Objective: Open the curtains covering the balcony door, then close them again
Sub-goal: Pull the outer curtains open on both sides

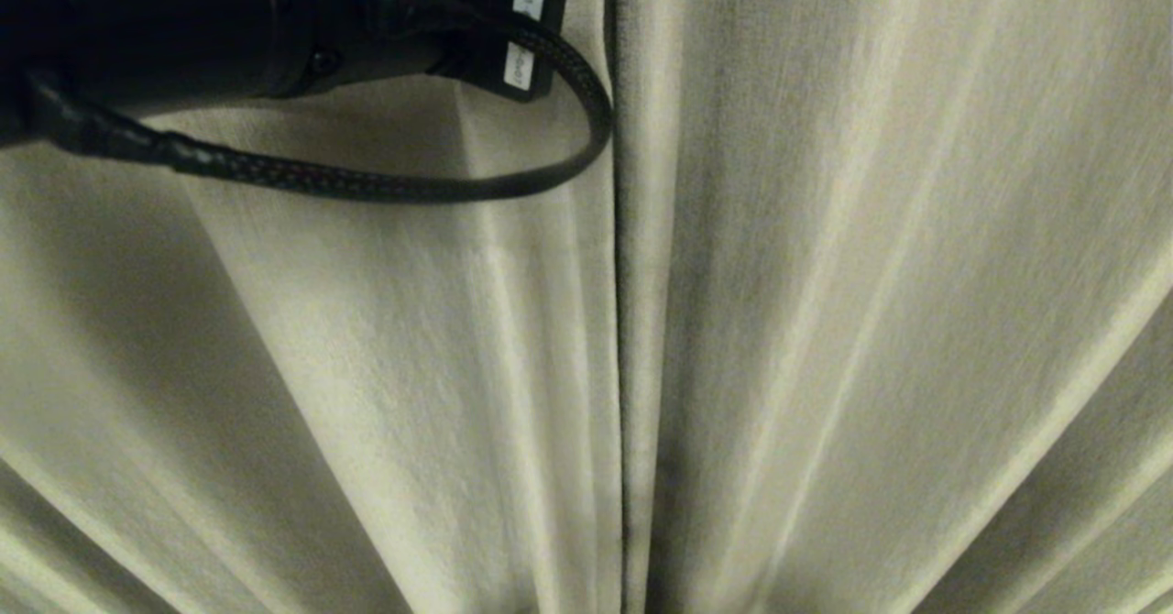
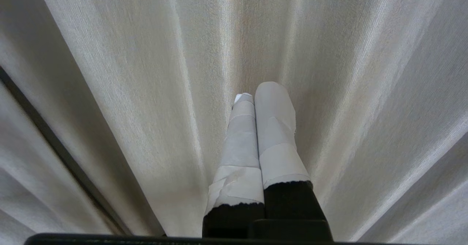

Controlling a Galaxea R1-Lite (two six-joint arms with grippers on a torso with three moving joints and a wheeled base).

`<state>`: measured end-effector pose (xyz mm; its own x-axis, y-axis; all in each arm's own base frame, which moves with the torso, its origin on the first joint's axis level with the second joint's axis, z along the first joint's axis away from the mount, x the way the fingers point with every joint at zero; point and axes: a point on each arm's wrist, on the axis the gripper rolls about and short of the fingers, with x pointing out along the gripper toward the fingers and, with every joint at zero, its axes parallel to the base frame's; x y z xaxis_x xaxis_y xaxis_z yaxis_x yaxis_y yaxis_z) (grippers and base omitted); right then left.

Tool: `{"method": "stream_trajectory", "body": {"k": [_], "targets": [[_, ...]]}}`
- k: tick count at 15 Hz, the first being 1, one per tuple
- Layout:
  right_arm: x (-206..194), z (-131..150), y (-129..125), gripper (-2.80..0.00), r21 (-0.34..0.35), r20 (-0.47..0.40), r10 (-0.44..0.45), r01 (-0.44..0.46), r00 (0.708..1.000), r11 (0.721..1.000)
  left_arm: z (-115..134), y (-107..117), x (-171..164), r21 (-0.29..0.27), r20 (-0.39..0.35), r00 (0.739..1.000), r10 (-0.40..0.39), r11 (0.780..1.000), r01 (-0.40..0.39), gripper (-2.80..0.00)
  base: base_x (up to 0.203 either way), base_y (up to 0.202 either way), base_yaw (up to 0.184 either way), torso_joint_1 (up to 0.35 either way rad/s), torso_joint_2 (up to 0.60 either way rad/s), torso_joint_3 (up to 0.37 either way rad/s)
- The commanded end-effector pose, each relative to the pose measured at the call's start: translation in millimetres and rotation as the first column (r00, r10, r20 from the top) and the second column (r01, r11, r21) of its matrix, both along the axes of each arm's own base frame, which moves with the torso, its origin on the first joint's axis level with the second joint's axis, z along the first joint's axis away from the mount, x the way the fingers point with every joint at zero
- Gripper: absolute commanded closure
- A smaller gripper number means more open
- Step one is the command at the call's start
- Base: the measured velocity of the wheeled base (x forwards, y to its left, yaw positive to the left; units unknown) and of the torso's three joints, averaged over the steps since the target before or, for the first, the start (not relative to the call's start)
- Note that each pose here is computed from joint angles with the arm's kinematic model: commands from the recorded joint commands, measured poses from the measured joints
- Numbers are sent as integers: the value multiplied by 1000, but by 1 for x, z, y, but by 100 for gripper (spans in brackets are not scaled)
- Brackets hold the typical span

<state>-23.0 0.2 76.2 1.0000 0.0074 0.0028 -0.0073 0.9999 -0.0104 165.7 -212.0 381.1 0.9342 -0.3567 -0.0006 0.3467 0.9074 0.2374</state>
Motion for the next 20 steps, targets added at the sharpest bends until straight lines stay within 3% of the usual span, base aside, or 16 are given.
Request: {"method": "stream_trajectory", "body": {"k": [1,13,20], "targets": [[0,0,0,0,0,-1,0,0,1000,1000,3,6,-3,-9,8,999,43,999,-43,0,0,0,0,0,0,0],[0,0,0,0,0,0,0,0,1000,1000,7,25,7,-26,14,993,114,993,-114,0,0,0,0,0,0,0],[0,0,0,0,0,-1,0,0,1000,1000,2,54,25,-115,76,978,196,976,-186,0,0,0,0,0,0,0]]}}
